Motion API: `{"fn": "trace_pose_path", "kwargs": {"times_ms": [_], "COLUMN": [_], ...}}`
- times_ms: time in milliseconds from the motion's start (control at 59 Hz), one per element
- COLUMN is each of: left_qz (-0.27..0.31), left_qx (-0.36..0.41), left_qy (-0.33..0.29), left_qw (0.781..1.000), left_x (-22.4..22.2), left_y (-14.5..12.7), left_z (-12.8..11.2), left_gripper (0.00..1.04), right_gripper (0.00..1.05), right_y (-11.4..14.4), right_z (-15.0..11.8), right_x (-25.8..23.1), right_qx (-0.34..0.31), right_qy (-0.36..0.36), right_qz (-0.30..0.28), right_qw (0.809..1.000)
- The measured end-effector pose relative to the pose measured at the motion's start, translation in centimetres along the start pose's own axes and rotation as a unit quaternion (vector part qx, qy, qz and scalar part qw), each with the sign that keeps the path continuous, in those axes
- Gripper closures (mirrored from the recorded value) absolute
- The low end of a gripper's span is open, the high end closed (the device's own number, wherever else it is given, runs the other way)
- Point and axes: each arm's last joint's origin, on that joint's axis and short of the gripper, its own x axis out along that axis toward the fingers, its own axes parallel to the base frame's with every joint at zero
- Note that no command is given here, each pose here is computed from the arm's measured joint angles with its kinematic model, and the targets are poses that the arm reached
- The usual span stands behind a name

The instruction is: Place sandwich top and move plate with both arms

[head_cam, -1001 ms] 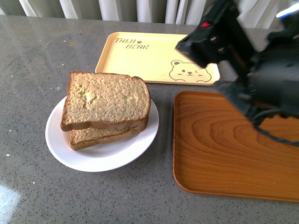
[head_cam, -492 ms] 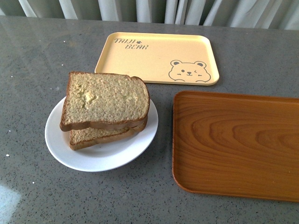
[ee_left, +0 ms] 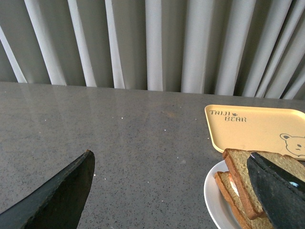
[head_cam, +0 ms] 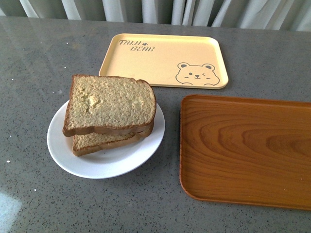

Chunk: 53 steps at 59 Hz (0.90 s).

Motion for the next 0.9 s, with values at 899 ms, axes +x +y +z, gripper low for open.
{"fn": "trace_pose_path", "kwargs": {"times_ms": [899], "left_qz": [0.0], "left_qx": [0.0], "left_qy": [0.0], "left_qw": [1.0], "left_x": [0.0], "left_y": [0.0], "left_z": [0.0], "left_gripper": [0.09], "right_gripper": [1.03], "right_y": [0.0], "right_z": [0.6], "right_x": [-2.7], "right_qx": [0.0], "right_qy": [-0.01], "right_qz": [0.001], "right_qw": [1.0]}}
